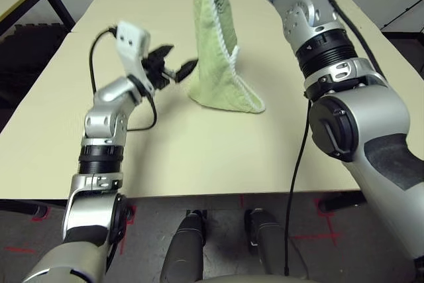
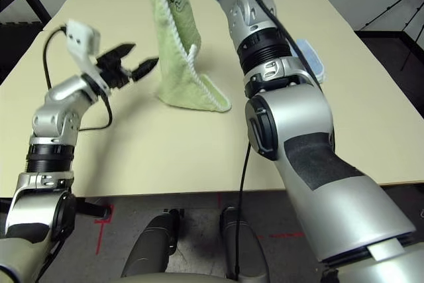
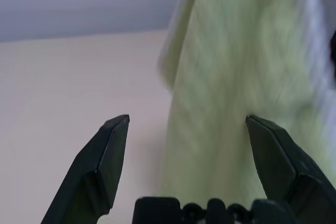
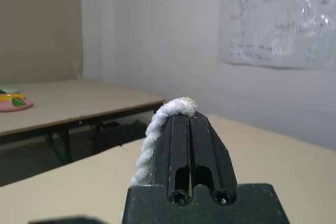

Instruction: Fold the towel and set it aside.

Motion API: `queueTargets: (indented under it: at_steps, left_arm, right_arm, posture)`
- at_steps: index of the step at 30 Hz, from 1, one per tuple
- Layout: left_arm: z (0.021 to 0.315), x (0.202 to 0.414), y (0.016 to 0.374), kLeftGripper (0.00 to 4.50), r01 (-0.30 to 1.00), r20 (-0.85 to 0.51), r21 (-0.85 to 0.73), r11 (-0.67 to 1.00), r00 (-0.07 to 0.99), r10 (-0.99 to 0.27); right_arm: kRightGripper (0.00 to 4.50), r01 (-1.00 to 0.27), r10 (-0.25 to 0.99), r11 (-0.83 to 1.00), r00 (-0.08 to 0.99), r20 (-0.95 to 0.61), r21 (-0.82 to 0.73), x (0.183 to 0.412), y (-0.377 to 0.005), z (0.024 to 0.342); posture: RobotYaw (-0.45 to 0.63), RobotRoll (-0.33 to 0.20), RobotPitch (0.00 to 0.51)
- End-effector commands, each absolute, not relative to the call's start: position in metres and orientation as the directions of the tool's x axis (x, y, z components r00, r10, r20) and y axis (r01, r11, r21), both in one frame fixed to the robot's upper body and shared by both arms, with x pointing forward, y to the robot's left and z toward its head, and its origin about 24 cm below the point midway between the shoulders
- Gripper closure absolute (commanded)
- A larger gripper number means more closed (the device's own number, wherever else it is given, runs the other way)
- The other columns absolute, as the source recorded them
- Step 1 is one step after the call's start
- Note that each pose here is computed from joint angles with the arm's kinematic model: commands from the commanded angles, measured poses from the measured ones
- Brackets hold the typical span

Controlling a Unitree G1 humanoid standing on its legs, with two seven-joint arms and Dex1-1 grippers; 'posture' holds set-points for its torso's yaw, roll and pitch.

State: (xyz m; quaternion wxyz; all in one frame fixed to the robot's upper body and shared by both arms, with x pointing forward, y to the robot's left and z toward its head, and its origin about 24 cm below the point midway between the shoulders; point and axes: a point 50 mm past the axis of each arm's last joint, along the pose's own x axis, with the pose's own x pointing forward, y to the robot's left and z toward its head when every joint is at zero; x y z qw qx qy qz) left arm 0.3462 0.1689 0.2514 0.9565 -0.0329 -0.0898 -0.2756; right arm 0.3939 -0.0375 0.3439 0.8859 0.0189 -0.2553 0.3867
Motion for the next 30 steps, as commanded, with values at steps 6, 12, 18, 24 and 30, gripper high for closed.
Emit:
queueTargets:
  at_steps: [6,12,18,24,30]
  left_arm:
    - [0.266,0.334,0.161,0.00,0.486,0.043,-0.143,0.862,0.873,-0.485]
    - [0.279,0.322,0.156,0.00,0.470,0.028,-0.172,0.866,0.881,-0.473]
    - [0.279,0.321,0.138,0.00,0.477,-0.026,-0.160,0.864,0.873,-0.487]
    - [0.261,0.323,0.123,0.00,0.512,-0.083,-0.172,0.842,0.844,-0.530]
    - [0.224,0.330,0.123,0.00,0.480,-0.192,-0.147,0.865,0.844,-0.501]
  right_arm:
    - [4.47,-0.634,0.641,0.754,0.655,0.400,-0.169,0.404,-0.041,0.321]
    - [4.47,-0.620,0.631,0.766,0.674,0.383,-0.171,0.407,-0.040,0.313]
    - [4.47,-0.616,0.627,0.770,0.680,0.379,-0.169,0.407,-0.040,0.311]
    - [4.47,-0.609,0.618,0.776,0.680,0.394,-0.166,0.407,-0.042,0.316]
    - [4.47,-0.605,0.603,0.780,0.661,0.447,-0.158,0.404,-0.045,0.331]
  posture:
    - [0.05,0.000,0.137]
    - [0.06,0.000,0.139]
    - [0.06,0.000,0.138]
    - [0.05,0.000,0.134]
    - [0.04,0.000,0.133]
